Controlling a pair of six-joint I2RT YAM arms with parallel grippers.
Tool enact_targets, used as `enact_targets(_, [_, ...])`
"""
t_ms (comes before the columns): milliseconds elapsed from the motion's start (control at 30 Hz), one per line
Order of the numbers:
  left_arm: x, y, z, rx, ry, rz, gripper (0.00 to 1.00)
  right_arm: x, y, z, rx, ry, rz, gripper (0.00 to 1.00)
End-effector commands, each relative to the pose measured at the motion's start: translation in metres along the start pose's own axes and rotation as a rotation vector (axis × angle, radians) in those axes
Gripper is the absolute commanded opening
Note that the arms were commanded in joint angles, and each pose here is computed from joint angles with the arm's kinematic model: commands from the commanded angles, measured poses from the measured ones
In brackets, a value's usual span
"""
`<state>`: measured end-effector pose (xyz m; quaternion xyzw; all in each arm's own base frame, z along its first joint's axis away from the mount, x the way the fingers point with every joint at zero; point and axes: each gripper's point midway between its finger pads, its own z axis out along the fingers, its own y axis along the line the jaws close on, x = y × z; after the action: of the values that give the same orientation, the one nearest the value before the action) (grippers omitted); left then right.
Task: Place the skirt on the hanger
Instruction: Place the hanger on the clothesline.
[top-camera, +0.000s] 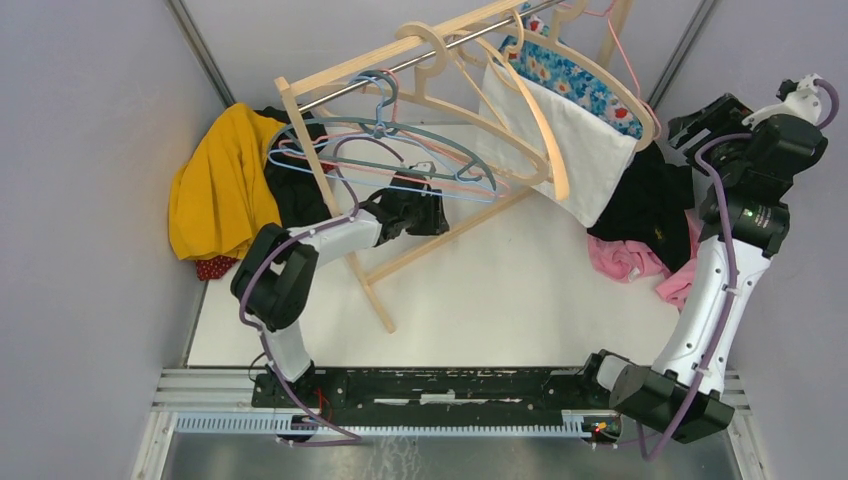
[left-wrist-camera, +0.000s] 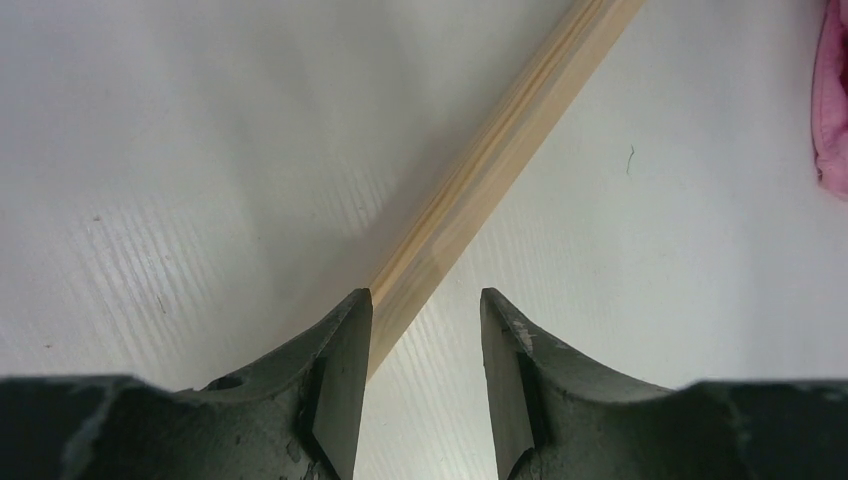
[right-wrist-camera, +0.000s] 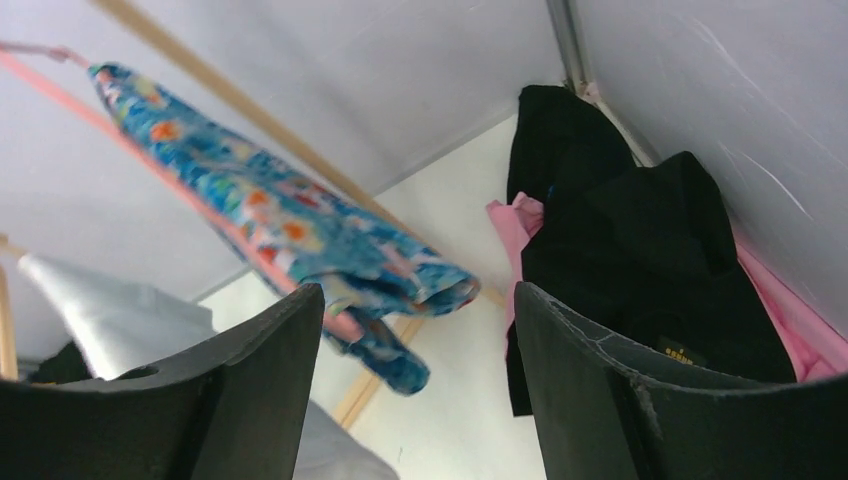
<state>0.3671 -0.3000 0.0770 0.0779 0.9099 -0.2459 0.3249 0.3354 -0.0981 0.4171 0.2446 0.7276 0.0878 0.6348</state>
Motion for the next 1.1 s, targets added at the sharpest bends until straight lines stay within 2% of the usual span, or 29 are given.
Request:
enact_targets(0, [-0.017, -0.014, -0.022, 0.044, -0.033, 0.037, 0.52, -0.032, -0.010, 0.011, -0.019, -0.122, 0.075, 0.75])
enact_targets(167, [-0.019, -0.022, -0.036, 0.065, -0.042, 0.007, 0.52, -0.027, -0.035, 0.026, -0.025, -0.135, 0.184, 0.75])
enact_targets(300, [-0.017, -0.028, -0.049, 0.068, -0.038, -0.003, 0.52, -0.004, -0.053, 0.048, -0.031, -0.077, 0.246, 0.74])
enact_targets(533, [0.013, -0.036, -0.059, 0.073, 0.000, -0.035, 0.53, 0.035, -0.081, 0.075, 0.007, 0.015, 0.296, 0.74])
enact_targets(800, [0.033, -0.060, -0.072, 0.141, 0.017, 0.000, 0.52, 0.061, -0.081, 0.106, -0.056, 0.114, 0.350, 0.70])
enact_targets(1067, [0.062, -0.039, -0.108, 0.034, -0.001, -0.034, 0.43, 0.104, -0.063, 0.138, -0.075, 0.250, 0.311, 0.69])
